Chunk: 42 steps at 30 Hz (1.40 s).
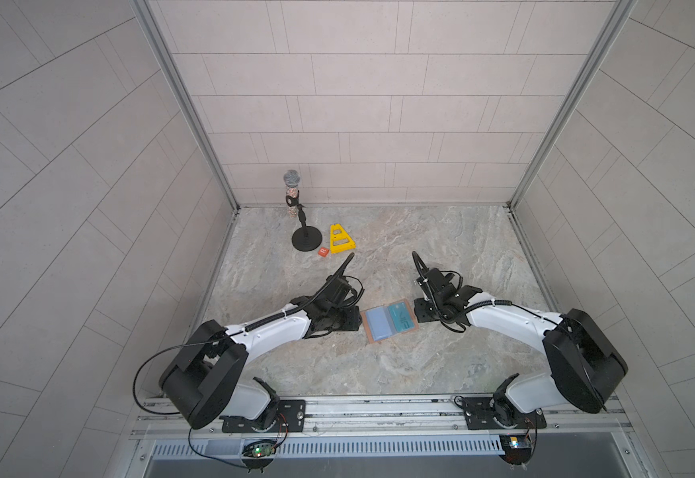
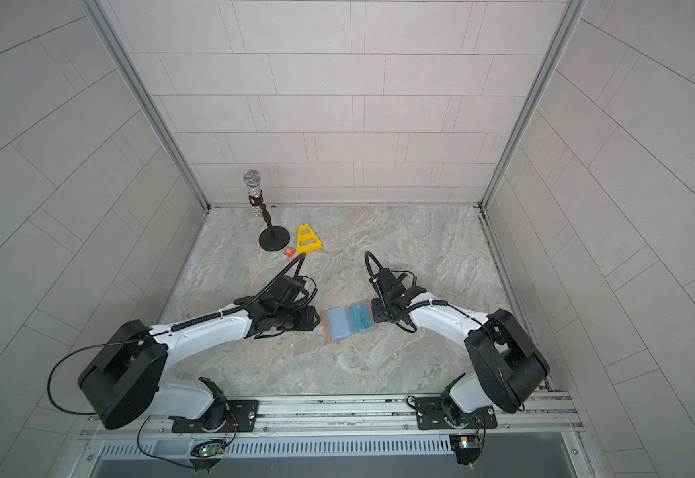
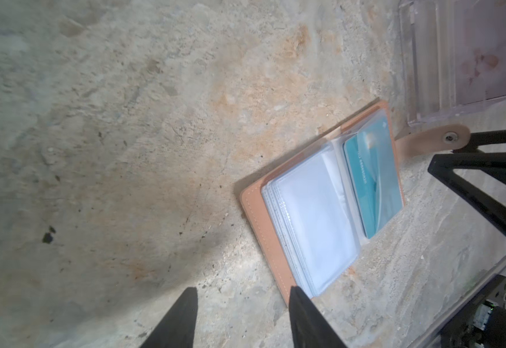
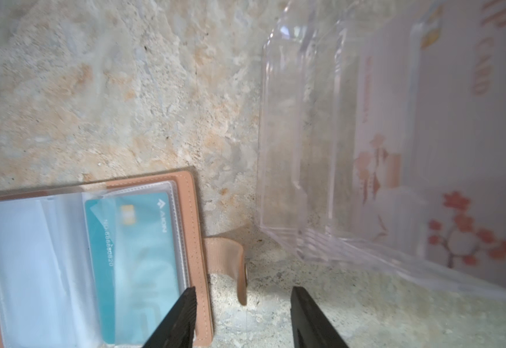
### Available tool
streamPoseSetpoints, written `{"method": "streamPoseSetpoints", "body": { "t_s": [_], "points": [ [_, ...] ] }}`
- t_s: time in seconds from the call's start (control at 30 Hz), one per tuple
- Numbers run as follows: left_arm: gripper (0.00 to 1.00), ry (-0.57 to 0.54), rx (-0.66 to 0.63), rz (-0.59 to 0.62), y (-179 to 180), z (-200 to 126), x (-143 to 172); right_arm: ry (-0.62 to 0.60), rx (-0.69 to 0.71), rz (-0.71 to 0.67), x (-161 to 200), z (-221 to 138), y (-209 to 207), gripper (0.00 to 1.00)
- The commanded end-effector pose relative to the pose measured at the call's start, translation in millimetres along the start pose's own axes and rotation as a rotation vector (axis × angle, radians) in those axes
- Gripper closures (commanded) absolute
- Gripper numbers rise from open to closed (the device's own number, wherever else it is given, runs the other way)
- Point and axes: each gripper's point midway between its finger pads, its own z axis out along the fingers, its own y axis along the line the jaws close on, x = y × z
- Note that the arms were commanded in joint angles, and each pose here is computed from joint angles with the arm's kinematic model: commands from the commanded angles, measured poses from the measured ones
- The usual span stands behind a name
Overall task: Insert credit cards into a card holder
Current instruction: Insert the credit card into the card slot, then rotate the card holder at the center of the table.
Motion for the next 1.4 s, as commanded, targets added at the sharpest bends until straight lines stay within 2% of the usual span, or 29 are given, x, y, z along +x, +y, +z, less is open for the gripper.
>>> {"method": "streamPoseSetpoints", "body": {
  "t_s": [0.0, 0.23, 0.37, 0.43, 0.73, 0.93, 1.13, 1.37],
  "points": [
    [0.44, -0.015, 0.073, -0.024, -10, 5, -3, -0.003, 0.008, 0.013, -4, 2, -2, 0.48],
    [0.44, -0.006, 0.089, -0.036, -11, 9, 1, 0.021, -0.013, 0.01, -4, 13, 5, 0.59],
    [0.44, 0.003, 0.097, -0.038, -10, 11, 5, 0.027, -0.032, 0.003, -4, 17, 9, 0.72],
    [0.44, 0.009, 0.095, -0.04, -9, 12, 7, 0.026, -0.031, 0.0, -5, 17, 10, 0.76],
    [0.44, -0.001, 0.074, -0.029, -5, 7, 6, 0.019, -0.028, -0.014, -10, 21, 11, 0.77],
    [0.43, -0.003, 0.05, -0.03, 0, 6, 9, 0.037, -0.047, -0.01, -4, 20, 12, 0.99],
    [0.32, -0.003, 0.057, -0.03, 1, 4, 12, 0.068, -0.054, -0.002, 15, 12, 7, 1.0],
    [0.32, 0.008, 0.112, -0.04, -6, 11, 14, 0.114, -0.059, -0.007, 41, 9, -1, 1.0]
  ]
}}
